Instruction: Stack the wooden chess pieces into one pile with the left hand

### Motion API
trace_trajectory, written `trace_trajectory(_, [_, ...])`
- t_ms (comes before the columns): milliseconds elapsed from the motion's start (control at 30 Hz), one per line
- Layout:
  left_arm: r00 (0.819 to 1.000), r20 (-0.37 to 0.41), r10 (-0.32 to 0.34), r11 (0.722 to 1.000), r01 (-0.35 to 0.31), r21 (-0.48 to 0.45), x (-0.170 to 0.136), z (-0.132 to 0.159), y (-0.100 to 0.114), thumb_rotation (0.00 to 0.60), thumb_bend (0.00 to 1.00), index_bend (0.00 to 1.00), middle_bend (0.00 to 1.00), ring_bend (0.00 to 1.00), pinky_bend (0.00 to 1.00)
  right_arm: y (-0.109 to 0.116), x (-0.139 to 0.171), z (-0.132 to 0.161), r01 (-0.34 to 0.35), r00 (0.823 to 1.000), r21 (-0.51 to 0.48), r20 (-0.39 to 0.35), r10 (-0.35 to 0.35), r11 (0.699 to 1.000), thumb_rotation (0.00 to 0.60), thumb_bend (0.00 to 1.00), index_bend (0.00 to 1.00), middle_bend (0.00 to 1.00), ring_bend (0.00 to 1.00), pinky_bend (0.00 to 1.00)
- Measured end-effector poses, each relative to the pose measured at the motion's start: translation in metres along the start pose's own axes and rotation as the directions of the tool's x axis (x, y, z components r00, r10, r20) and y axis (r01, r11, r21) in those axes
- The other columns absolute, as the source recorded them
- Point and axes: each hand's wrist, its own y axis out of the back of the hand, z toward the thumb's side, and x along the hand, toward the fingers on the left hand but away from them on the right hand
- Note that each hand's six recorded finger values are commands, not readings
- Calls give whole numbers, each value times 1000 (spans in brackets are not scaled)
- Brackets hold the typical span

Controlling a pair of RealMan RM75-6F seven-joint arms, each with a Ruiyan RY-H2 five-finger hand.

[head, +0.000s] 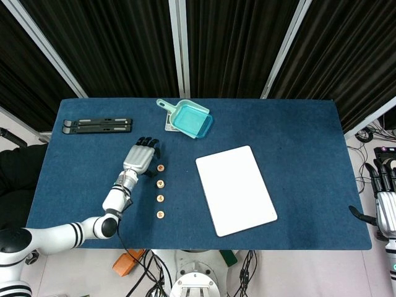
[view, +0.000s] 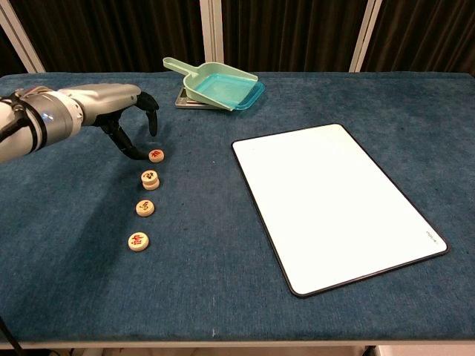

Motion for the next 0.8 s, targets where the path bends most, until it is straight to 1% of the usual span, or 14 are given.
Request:
trace_trajectory(133, [1000,-1,-13,1000,13,-7,2,1,-7,600,285,428,84,0,1,-1,0,-2,-3,1000,0,4,3,1000,600,190,0,45,0,37])
trace_trajectory(233, [1000,3,-18,1000,18,-10,3,2,-11,600,309,428,84,0,1,-1,0,-3,-4,1000,0,7,4,1000,600,189,0,45,0,37])
trace_trajectory(600, [1000,22,-23,1000,23,-12,5,8,-16,600,313,428,84,0,1,-1,0,-4,-5,1000,1,13,5,1000,600,190,0,45,0,37])
trace_trajectory(800, [999,29,-18,1000,19,-10,7,11,-16,600,310,454,84,0,1,-1,1,-5,-3,1000,1,16,3,1000,600,190,0,45,0,37])
